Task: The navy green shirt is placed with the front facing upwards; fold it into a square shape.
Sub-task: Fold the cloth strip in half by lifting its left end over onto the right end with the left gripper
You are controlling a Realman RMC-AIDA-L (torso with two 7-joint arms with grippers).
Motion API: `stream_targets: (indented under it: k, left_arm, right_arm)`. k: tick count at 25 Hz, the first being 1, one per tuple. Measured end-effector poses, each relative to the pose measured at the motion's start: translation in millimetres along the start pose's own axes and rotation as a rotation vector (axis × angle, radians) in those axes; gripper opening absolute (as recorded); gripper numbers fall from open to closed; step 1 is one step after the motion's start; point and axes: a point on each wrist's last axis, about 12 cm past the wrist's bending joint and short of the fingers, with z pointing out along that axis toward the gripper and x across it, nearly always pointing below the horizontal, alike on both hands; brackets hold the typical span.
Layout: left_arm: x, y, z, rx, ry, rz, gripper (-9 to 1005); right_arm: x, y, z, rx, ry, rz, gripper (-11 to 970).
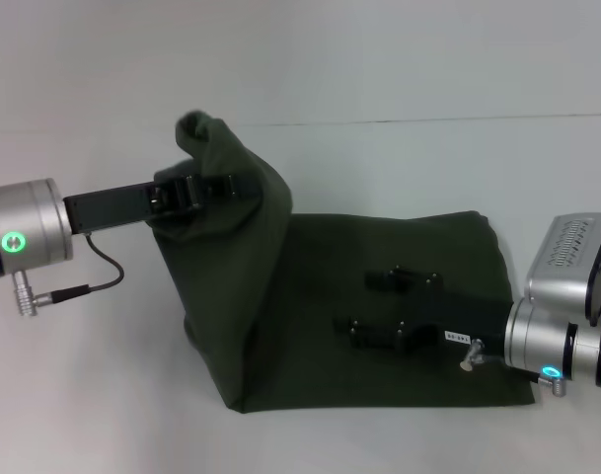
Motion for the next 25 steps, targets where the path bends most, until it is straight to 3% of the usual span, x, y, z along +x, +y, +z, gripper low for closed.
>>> stream_targets:
  k: [10,18,25]
  left_arm:
    - [1,-3.0,29,0.032,-0.05,-0.022,116]
    - [1,-7.1,21,0.103,-0.158,-0.007,125]
    - [19,-2.4,36,0.088,-0.086,-0.024,133]
  right_arm:
    - [10,-8.5,-26,0.061,-0.029,0.025,886]
    - [14,-12.2,-40,0.099,-0.055,0.054,887]
    - [15,-12.9,-46,0.104,-0.069,0.074,887]
